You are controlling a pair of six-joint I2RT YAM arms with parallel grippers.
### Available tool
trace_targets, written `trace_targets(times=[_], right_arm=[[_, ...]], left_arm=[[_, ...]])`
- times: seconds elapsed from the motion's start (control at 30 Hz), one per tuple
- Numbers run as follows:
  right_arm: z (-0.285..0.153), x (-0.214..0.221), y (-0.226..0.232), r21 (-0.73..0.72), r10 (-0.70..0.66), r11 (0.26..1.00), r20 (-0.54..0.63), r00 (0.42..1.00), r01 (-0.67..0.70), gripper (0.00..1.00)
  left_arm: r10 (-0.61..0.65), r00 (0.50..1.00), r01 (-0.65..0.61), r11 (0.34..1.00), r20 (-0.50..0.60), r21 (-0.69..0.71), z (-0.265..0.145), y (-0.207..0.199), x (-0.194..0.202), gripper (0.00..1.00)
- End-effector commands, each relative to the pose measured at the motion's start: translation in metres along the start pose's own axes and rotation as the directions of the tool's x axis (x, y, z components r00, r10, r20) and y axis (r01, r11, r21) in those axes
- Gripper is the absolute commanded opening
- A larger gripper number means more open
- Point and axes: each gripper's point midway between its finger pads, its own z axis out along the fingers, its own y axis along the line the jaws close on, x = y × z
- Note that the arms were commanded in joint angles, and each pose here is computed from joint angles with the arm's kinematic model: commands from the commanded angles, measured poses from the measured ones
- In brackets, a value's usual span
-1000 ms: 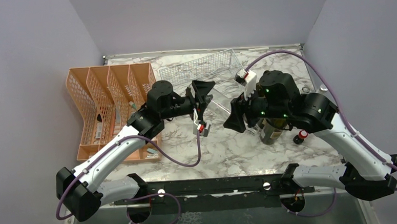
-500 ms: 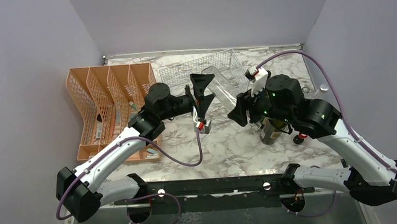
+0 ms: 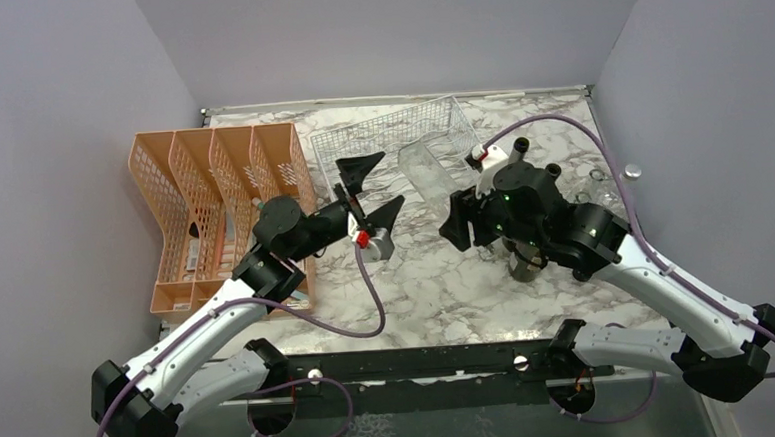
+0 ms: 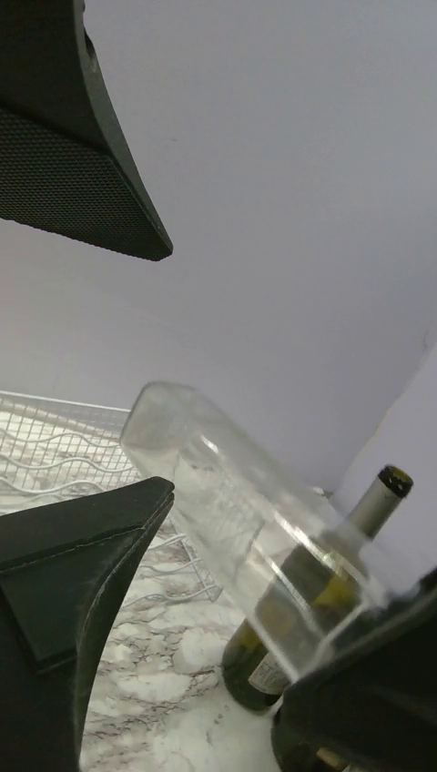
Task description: Put the wine bottle on the wine rack
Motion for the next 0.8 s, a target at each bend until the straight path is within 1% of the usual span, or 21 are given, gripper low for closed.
trace_targets(times=[0.0, 0.03, 0.07, 0.13, 0.17, 0.2, 0.23, 0.27, 0.33, 0.37, 0.43, 0.53, 0.6, 0.67, 0.77], right_arm=[[0.011, -0.016, 0.003, -0.016, 0.034, 0.999, 0.112, 0.993, -0.032, 0.01], [0.016, -0.011, 0.004, -0.023, 0.03, 0.999, 0.103, 0.994, -0.028, 0.01], [0.021, -0.006, 0.006, -0.035, 0.025, 0.999, 0.097, 0.995, -0.022, 0.01], [0.029, 0.003, 0.012, -0.079, 0.0, 0.997, 0.083, 0.997, 0.006, 0.01], [0.033, 0.008, 0.016, -0.104, -0.011, 0.994, 0.075, 0.997, 0.019, 0.01], [0.037, 0.014, 0.02, -0.134, -0.028, 0.99, 0.061, 0.998, 0.036, 0.01], [0.04, 0.02, 0.025, -0.166, -0.047, 0.985, 0.049, 0.998, 0.055, 0.01], [0.043, 0.027, 0.03, -0.202, -0.062, 0.977, 0.036, 0.997, 0.068, 0.01], [0.047, 0.039, 0.041, -0.282, -0.096, 0.955, 0.014, 0.995, 0.097, 0.01], [0.048, 0.046, 0.046, -0.318, -0.108, 0.943, 0.004, 0.994, 0.103, 0.01], [0.051, 0.056, 0.055, -0.381, -0.13, 0.917, -0.012, 0.991, 0.116, 0.01], [0.06, 0.074, 0.059, -0.414, -0.15, 0.904, -0.064, 0.987, 0.11, 0.01], [0.067, 0.083, 0.057, -0.405, -0.153, 0.909, -0.098, 0.983, 0.101, 0.01], [0.075, 0.091, 0.054, -0.392, -0.149, 0.916, -0.12, 0.982, 0.091, 0.01], [0.086, 0.098, 0.052, -0.377, -0.138, 0.923, -0.135, 0.981, 0.078, 0.01]], left_arm=[[-0.309, 0.951, 0.292, 0.91, -0.014, -0.296, -0.024, 0.04, 0.005, 0.99], [-0.402, 0.915, 0.367, 0.848, -0.013, -0.382, -0.03, 0.053, 0.011, 0.99], [-0.5, 0.866, 0.438, 0.76, -0.001, -0.479, -0.038, 0.066, 0.019, 0.99], [-0.642, 0.764, 0.514, 0.553, 0.057, -0.655, -0.056, 0.092, 0.035, 0.99], [-0.687, 0.722, 0.533, 0.473, 0.085, -0.702, -0.063, 0.098, 0.04, 0.99], [-0.718, 0.688, 0.544, 0.418, 0.102, -0.727, -0.067, 0.101, 0.043, 0.99], [-0.743, 0.66, 0.561, 0.385, 0.114, -0.733, -0.068, 0.102, 0.043, 0.99], [-0.781, 0.618, 0.568, 0.362, 0.093, -0.74, -0.069, 0.097, 0.048, 0.99], [-0.842, 0.533, 0.579, 0.29, 0.085, -0.762, -0.072, 0.093, 0.053, 0.99], [-0.865, 0.496, 0.582, 0.262, 0.081, -0.77, -0.074, 0.091, 0.054, 0.99], [-0.896, 0.438, 0.598, 0.237, 0.065, -0.766, -0.073, 0.083, 0.055, 0.99], [-0.932, 0.362, 0.643, 0.237, 0.016, -0.729, -0.068, 0.063, 0.053, 0.99], [-0.95, 0.311, 0.656, 0.229, -0.018, -0.72, -0.068, 0.048, 0.054, 0.99], [-0.961, 0.273, 0.663, 0.225, -0.05, -0.714, -0.069, 0.034, 0.057, 0.99], [-0.971, 0.23, 0.668, 0.211, -0.071, -0.714, -0.072, 0.02, 0.06, 0.99]])
